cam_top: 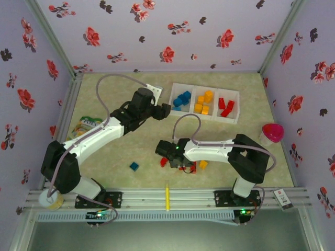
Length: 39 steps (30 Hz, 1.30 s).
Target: Sort the legos into containers by color
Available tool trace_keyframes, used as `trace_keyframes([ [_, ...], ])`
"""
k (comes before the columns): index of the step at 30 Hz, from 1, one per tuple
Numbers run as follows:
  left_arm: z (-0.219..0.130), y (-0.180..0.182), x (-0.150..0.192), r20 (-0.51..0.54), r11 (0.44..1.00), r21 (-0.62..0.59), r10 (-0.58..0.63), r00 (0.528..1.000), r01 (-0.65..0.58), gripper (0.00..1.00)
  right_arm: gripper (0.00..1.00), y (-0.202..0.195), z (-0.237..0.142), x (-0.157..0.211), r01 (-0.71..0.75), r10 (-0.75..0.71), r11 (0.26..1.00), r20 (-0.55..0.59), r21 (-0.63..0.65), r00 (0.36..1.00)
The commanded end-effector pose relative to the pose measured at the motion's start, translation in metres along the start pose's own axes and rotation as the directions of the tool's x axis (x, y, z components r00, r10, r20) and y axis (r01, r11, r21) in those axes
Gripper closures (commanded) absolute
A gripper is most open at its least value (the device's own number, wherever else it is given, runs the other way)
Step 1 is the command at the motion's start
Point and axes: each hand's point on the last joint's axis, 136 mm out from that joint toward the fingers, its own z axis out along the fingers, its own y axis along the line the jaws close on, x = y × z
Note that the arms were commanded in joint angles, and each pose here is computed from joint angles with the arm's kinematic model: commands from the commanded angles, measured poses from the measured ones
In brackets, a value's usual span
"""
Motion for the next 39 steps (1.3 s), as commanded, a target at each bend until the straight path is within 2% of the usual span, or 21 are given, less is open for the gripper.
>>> trace_keyframes([
  [1,-0.008,0.006,-0.001,0.003,1.0,-0.02,-0.014,1.0,0.014,0.32,0.51,-0.002,0.007,0.006,-0.012,0.012,1.0,-0.01,0.011,1.0],
  [8,-0.014,0.007,0.0,0.003,1.0,-0.021,-0.018,1.0,0.018,0.32,0.68,-0.01,-0.002,-0.008,-0.017,0.017,1.0,0.028,-0.014,0.999],
  [17,-0.022,0.009,0.005,-0.012,0.999,-0.028,-0.031,0.999,0.03,0.32,0.73,-0.043,-0.05,-0.079,-0.036,0.048,0.997,0.173,-0.073,0.984],
  [21,-0.024,0.012,0.014,-0.034,0.998,-0.039,-0.042,0.999,0.041,0.32,0.73,-0.082,-0.069,-0.119,-0.078,0.09,0.995,0.252,-0.057,0.964],
  [27,-0.03,0.015,0.034,-0.08,0.996,-0.051,-0.078,0.994,0.075,0.32,0.73,-0.157,-0.077,-0.173,-0.204,0.202,0.978,0.334,-0.028,0.921],
  [33,-0.035,0.018,0.057,-0.12,0.993,-0.061,-0.106,0.987,0.1,0.33,0.73,-0.223,-0.065,-0.215,-0.333,0.317,0.943,0.358,-0.017,0.878],
  [39,-0.039,0.017,0.074,-0.159,0.992,-0.072,-0.113,0.981,0.102,0.33,0.73,-0.263,-0.034,-0.256,-0.392,0.379,0.92,0.321,-0.026,0.868],
])
